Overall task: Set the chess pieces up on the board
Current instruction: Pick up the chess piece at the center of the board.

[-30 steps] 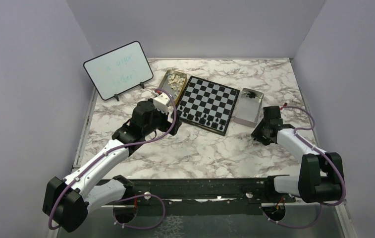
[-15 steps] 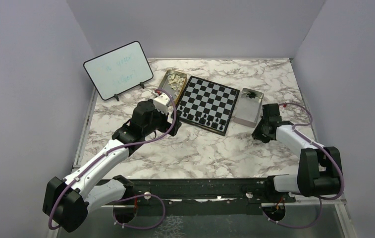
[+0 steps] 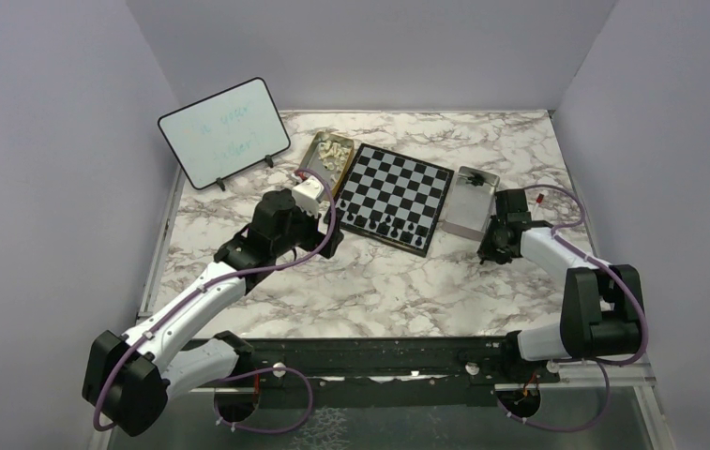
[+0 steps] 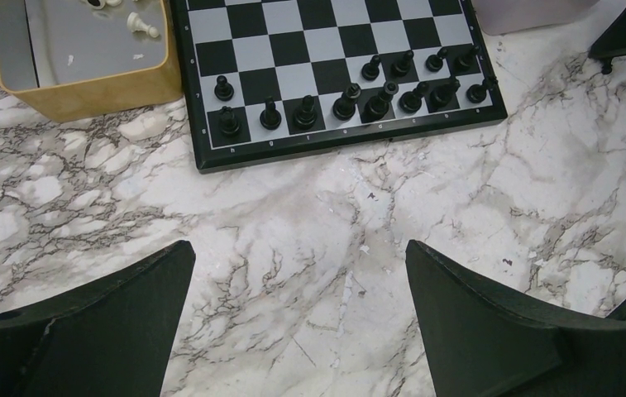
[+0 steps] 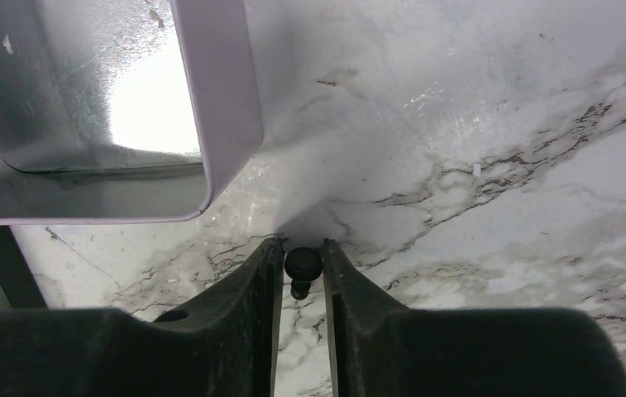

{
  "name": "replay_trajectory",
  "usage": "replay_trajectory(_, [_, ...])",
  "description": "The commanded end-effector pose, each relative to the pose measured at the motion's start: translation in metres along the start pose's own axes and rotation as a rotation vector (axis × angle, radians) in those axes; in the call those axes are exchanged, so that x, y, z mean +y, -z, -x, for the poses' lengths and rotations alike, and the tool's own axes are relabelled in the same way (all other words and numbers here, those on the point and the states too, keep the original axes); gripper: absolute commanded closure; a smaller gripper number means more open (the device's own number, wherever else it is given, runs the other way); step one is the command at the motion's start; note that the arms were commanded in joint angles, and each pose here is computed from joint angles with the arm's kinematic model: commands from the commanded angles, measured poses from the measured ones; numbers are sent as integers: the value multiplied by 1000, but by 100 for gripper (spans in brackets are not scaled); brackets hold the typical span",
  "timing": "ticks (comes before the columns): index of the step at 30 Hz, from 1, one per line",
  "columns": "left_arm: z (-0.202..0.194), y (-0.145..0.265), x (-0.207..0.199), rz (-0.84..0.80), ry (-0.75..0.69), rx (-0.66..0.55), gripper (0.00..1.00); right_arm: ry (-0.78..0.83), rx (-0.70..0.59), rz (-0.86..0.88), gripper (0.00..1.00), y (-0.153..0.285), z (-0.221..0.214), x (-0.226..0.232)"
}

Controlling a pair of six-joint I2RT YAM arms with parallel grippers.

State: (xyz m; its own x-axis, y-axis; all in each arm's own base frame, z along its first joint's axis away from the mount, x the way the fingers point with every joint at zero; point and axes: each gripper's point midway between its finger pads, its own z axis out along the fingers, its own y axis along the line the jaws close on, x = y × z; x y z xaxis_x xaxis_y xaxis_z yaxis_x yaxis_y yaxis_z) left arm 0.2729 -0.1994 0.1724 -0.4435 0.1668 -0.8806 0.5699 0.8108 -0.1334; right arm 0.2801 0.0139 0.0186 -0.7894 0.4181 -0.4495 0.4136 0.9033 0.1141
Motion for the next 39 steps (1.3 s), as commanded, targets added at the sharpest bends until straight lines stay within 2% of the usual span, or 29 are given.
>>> replay_trajectory(1, [5,0,-3,-8,3,-3,1,43,37,-15,72,-3,-8,-6])
replay_trajectory(6, [4,-1,-4,-15,2,3,1,40,53,9,78,-3,-12,-2])
replay_trajectory(12, [5,-2,-7,-26,18,1,1,-6,65,63,80,5,-13,10])
replay_trajectory(19, [12,-8,-14,-49,102,2,3,-105,75,176,82,20,-9,34])
replay_trajectory(24, [28,-15,-27,-98,215,-15,10,-205,86,304,83,37,-4,60])
replay_trajectory(31, [65,-35,-51,-217,429,-122,29,-415,63,526,83,79,25,103])
replay_trajectory(36, [92,-56,-66,-253,472,-189,38,-563,16,638,83,107,49,120])
replay_trajectory(39, [106,-70,-84,-270,466,-223,40,-641,1,681,83,119,61,126])
